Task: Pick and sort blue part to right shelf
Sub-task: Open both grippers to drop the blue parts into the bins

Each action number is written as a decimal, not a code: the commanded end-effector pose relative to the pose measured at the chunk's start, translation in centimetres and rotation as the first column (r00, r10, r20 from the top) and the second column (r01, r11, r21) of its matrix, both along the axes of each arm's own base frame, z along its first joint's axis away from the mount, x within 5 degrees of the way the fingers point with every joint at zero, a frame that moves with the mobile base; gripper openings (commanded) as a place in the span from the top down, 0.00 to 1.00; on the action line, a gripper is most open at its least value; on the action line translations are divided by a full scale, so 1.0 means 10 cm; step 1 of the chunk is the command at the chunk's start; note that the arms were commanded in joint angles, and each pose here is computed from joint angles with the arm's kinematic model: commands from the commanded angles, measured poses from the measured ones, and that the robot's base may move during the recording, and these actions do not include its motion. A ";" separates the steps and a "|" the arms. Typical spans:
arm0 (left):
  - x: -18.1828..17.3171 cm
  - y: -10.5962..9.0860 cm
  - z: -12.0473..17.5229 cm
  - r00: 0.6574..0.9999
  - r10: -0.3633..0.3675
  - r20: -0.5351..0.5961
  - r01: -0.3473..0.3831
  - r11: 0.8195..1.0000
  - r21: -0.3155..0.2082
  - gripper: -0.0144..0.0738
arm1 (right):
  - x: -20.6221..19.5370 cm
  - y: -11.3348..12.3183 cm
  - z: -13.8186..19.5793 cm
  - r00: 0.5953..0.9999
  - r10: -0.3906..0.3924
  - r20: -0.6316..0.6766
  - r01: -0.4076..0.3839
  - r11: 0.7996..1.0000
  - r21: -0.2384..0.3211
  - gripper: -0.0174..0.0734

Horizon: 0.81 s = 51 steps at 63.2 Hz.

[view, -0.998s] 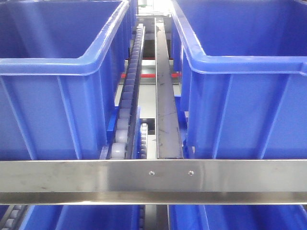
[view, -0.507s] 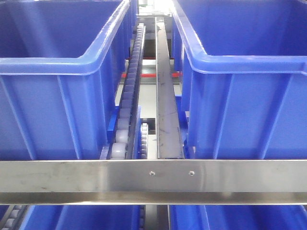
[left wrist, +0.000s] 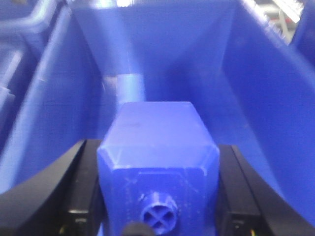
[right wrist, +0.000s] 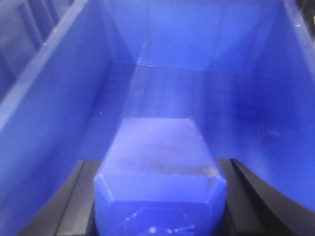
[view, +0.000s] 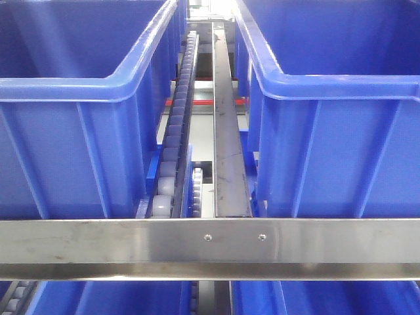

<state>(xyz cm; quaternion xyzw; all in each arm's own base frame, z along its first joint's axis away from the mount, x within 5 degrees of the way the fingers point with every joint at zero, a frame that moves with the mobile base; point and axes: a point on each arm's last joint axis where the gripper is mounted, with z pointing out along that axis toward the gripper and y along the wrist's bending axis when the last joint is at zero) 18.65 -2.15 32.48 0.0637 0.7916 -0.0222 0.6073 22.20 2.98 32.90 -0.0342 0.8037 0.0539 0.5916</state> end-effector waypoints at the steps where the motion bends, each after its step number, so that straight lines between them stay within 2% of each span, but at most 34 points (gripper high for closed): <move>1: 0.13 -0.02 0.19 0.990 0.006 0.143 -0.001 0.999 -0.034 0.48 | 0.09 0.00 0.21 0.989 -0.006 0.145 0.003 1.000 0.015 0.30; 8: 0.22 -0.03 0.18 0.984 0.010 0.179 -0.003 0.999 -0.039 0.46 | 0.14 0.01 0.18 0.990 -0.006 0.143 0.003 1.000 0.015 0.30; 13: 0.24 -0.03 0.18 0.982 0.012 0.190 -0.004 0.999 -0.042 0.41 | 0.14 0.01 0.18 0.990 -0.006 0.143 0.003 1.000 0.015 0.29; 20: 0.24 -0.03 0.17 0.982 0.012 0.187 -0.004 0.999 -0.042 0.28 | 0.14 0.01 0.17 0.990 -0.006 0.140 0.004 1.000 0.017 0.29; 27: 0.24 -0.03 0.17 0.982 0.012 0.187 -0.004 0.999 -0.042 0.16 | 0.14 0.01 0.16 0.992 -0.006 0.128 0.004 1.000 0.017 0.18; 30: 0.24 -0.03 0.17 0.982 0.012 0.187 -0.004 0.999 -0.042 0.15 | 0.14 0.01 0.15 0.994 -0.006 0.112 0.005 1.000 0.015 0.11; 51: 0.19 -0.02 0.26 0.975 0.012 0.221 -0.002 0.999 -0.044 0.16 | 0.11 0.00 0.16 0.994 -0.006 0.108 0.005 1.000 0.015 0.12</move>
